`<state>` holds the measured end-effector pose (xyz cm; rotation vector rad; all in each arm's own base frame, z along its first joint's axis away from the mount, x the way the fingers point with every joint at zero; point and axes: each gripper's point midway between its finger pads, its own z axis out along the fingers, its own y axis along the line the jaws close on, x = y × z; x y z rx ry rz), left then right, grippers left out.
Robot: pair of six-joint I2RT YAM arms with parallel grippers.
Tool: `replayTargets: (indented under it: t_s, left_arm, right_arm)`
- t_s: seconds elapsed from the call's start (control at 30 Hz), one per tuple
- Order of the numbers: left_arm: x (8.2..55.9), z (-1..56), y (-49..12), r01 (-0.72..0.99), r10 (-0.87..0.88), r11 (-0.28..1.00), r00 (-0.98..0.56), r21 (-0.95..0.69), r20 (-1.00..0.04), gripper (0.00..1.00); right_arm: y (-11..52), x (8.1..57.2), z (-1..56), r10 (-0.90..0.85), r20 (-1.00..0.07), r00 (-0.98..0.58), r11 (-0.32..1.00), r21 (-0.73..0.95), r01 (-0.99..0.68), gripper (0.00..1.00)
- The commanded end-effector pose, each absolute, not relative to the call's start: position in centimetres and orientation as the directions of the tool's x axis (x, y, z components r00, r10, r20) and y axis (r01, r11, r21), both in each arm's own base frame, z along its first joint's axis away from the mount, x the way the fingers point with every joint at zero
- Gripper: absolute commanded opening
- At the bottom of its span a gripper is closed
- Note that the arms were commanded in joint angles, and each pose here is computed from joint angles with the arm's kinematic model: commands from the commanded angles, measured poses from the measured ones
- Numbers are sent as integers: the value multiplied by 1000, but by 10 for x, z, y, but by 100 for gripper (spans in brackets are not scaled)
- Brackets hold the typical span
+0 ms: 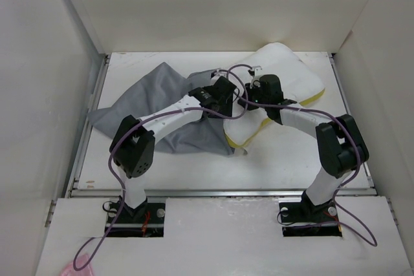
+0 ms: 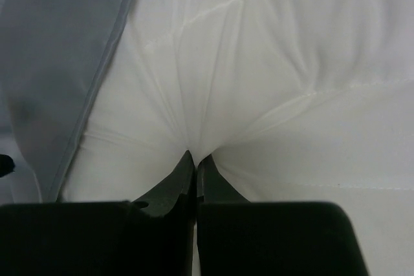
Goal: Put the pillow into the pillowcase
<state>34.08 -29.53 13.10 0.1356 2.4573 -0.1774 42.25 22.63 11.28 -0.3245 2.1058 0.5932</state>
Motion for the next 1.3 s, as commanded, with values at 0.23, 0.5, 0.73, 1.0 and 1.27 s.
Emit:
replayTargets:
  t_s: [0.23,0.5,0.73,1.0,1.27]
  left_arm:
    - [323,108,-297,168,71,979,-816,-117,-574,52]
    - [344,147,-297,108,11,988,-765,-111,-644,0]
    - [329,212,-337,295,75,936,-701,-193,-709,0]
    - [314,206,-341,306,101,934,-720,-183,-687,0]
    - [292,186,-314,206,63,965,-785,-164,-616,0]
  right_arm:
    - [245,440,159,59,-896,-440,815,297,-498,0]
    - [246,441,154,55,-895,-442,828,288,-482,0]
    - [261,469,217,287,-906,-313,842,394,-368,0]
    - [260,497,263,601,-771,-211,770,629,-104,0]
    - [239,516,258,644,-759,-101,765,633,118,0]
